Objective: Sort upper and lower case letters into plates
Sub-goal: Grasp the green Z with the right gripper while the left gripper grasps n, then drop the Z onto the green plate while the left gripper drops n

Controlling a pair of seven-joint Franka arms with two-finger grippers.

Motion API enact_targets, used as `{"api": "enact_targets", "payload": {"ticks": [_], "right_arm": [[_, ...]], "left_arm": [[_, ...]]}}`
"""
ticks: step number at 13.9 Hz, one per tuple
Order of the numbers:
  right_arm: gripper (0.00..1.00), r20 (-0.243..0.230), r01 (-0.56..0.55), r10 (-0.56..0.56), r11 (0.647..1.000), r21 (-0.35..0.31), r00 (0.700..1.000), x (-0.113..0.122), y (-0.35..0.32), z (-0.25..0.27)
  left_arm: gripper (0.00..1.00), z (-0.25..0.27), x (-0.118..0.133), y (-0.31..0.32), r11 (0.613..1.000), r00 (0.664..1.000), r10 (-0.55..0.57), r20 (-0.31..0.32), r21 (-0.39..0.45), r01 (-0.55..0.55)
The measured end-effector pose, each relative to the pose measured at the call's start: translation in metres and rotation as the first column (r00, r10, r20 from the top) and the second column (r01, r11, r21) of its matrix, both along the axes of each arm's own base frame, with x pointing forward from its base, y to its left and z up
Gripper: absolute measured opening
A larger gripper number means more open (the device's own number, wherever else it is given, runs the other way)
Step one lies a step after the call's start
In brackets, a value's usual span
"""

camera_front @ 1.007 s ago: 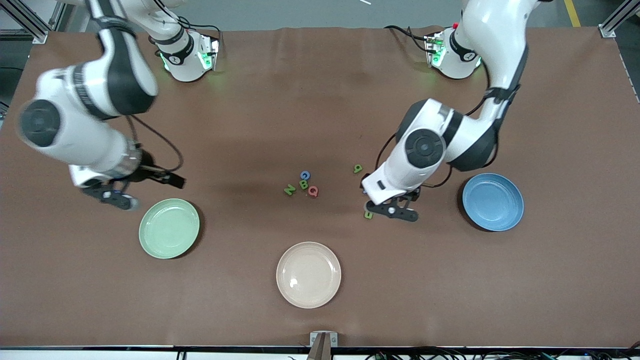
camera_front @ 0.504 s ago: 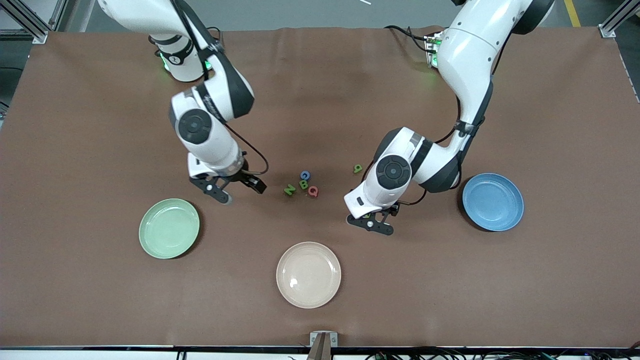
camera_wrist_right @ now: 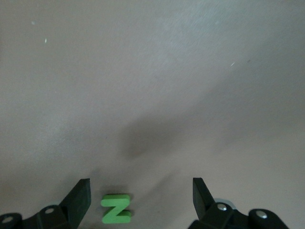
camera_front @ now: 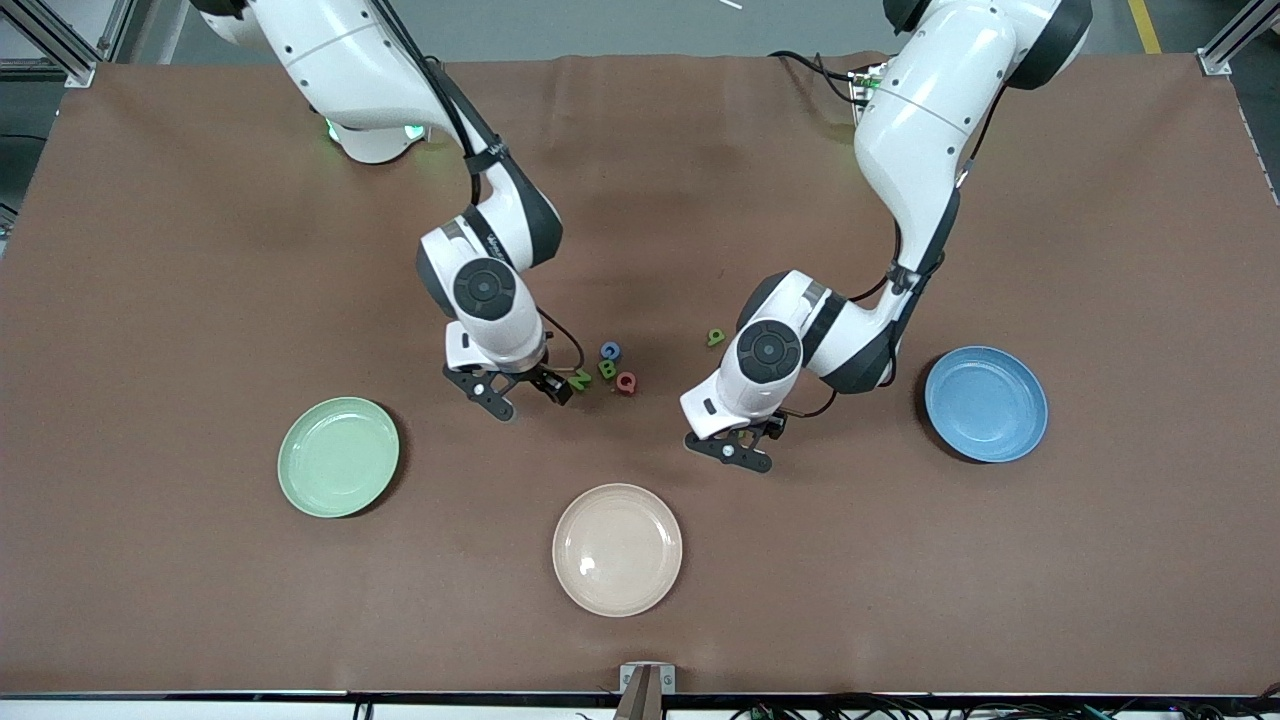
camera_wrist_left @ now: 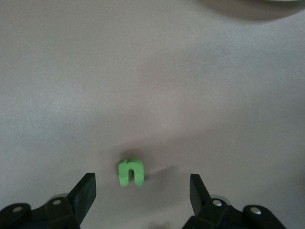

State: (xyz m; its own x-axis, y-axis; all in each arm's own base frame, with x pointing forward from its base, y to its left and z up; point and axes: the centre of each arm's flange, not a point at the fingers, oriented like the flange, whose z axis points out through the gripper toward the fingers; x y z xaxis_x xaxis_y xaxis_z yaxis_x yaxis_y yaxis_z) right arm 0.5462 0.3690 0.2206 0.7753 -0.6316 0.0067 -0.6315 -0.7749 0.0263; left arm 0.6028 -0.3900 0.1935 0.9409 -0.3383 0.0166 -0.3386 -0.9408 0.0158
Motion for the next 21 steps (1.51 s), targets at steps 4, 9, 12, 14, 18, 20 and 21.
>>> {"api": "enact_targets", "payload": {"ticks": [4, 9, 12, 14, 18, 20, 21], "right_arm": [[0.91, 0.022, 0.004, -0.004, 1.0, 0.012, 1.0, 0.001, 0.023, -0.016], [0.81, 0.043, 0.003, -0.005, 1.0, 0.027, 0.999, 0.002, 0.026, -0.025], [0.75, 0.042, 0.004, -0.005, 1.0, 0.027, 0.999, -0.003, 0.032, -0.027], [0.72, 0.039, 0.001, -0.002, 1.0, 0.025, 0.999, -0.011, 0.041, -0.03], [0.68, 0.028, -0.01, 0.01, 1.0, 0.017, 1.0, -0.021, 0.05, -0.039], [0.59, 0.025, -0.009, 0.009, 1.0, 0.013, 1.0, -0.021, 0.049, -0.043], [0.53, 0.03, -0.009, 0.009, 1.0, 0.017, 1.0, -0.02, 0.05, -0.042]], "left_arm": [[0.79, -0.011, -0.001, 0.004, 1.0, 1.0, -0.005, 0.01, 0.004, 0.005], [0.69, -0.015, -0.004, 0.004, 1.0, 1.0, -0.002, 0.002, 0.009, 0.002], [0.66, -0.022, -0.01, 0.005, 1.0, 1.0, 0.012, -0.011, 0.017, -0.011], [0.61, -0.021, -0.01, 0.005, 1.0, 1.0, 0.013, -0.009, 0.016, -0.013], [0.39, -0.018, -0.009, 0.004, 1.0, 1.0, 0.011, -0.004, 0.016, -0.011], [0.36, -0.018, -0.009, 0.004, 1.0, 1.0, 0.007, -0.002, 0.018, -0.007], [0.3, -0.017, -0.009, 0.003, 1.0, 1.0, 0.006, -0.001, 0.018, -0.006]]}}
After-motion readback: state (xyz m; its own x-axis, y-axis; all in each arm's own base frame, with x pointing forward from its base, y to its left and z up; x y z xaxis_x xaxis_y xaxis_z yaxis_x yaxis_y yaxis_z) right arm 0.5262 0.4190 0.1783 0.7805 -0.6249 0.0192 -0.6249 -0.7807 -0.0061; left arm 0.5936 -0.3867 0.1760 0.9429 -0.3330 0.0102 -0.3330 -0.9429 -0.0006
